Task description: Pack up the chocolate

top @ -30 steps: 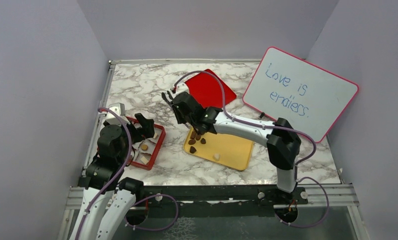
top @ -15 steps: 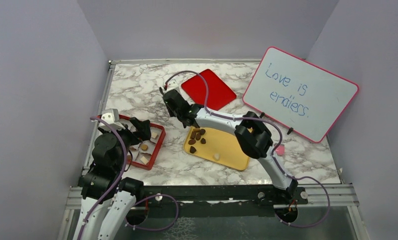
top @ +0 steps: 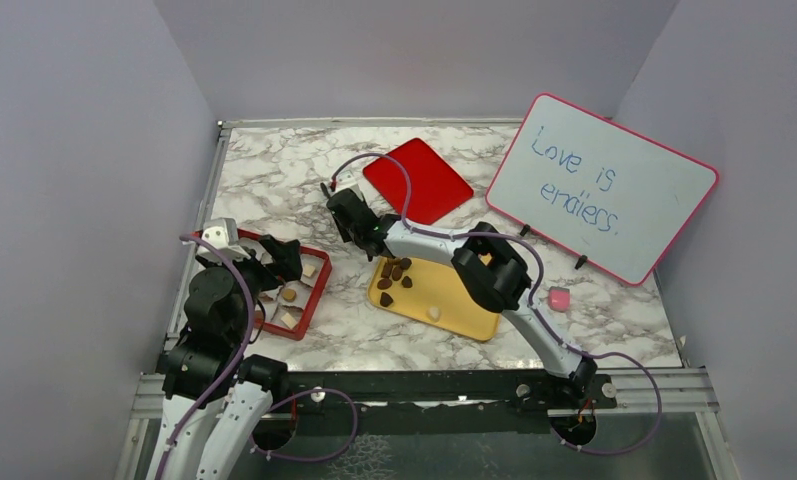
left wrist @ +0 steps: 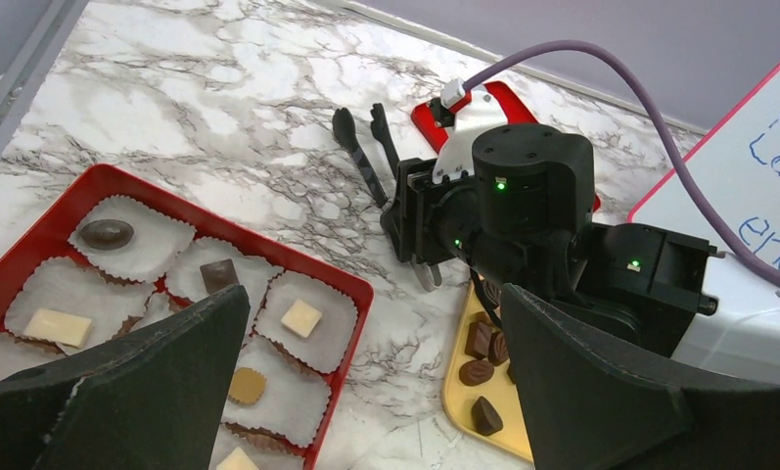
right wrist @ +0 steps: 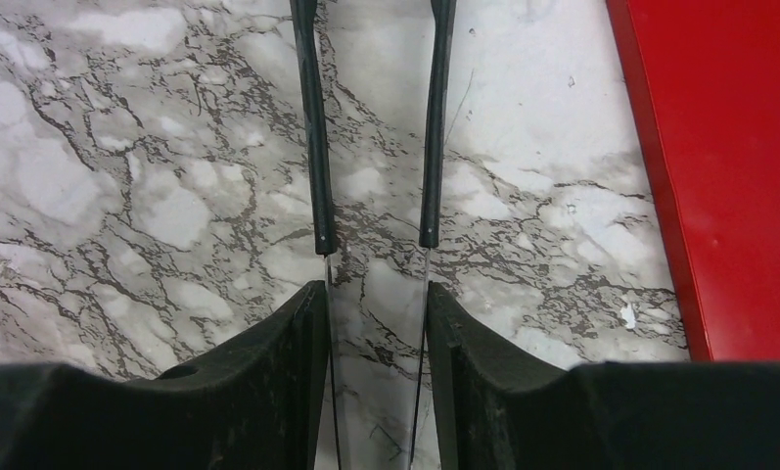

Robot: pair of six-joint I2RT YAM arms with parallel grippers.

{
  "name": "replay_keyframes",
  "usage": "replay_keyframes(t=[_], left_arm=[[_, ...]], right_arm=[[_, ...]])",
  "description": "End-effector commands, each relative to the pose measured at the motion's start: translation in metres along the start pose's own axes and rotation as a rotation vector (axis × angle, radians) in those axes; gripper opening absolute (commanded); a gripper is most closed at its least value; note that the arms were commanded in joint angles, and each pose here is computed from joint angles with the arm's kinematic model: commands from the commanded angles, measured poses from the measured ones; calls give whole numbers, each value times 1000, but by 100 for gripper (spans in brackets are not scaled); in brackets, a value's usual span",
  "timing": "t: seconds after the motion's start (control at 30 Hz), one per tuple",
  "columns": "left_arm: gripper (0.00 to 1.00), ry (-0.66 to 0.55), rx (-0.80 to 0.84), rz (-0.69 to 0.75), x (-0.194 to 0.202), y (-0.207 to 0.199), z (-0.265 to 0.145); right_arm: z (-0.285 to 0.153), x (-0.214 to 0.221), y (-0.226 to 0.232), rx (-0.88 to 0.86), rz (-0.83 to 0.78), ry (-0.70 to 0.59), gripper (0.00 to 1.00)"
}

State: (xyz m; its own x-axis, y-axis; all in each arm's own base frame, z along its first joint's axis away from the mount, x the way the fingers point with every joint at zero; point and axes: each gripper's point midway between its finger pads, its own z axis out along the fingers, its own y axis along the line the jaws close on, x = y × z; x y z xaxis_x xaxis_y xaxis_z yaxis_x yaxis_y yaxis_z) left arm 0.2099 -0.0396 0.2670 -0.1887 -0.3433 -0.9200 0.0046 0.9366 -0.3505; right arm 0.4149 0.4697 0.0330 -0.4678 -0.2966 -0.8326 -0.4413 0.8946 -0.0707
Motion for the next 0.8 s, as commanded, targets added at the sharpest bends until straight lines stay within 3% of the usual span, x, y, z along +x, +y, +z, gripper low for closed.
replay_keyframes(t=[0.0, 0.2, 0.47, 0.77], left_arm=[[99, -42, -4, -17, -5, 2, -3], [99, -37, -13, -13, -4, 3, -2], [99, -20, -12, -9, -1, 2, 1], [99, -11, -13, -5, 0, 2, 3]], right_arm=[[8, -7, 8, -34, 31, -24, 46], [3, -16, 10, -61, 11, -25, 63], [-28, -62, 15, -191, -4, -40, 81], [-46, -73, -28, -156, -52, -19, 84]])
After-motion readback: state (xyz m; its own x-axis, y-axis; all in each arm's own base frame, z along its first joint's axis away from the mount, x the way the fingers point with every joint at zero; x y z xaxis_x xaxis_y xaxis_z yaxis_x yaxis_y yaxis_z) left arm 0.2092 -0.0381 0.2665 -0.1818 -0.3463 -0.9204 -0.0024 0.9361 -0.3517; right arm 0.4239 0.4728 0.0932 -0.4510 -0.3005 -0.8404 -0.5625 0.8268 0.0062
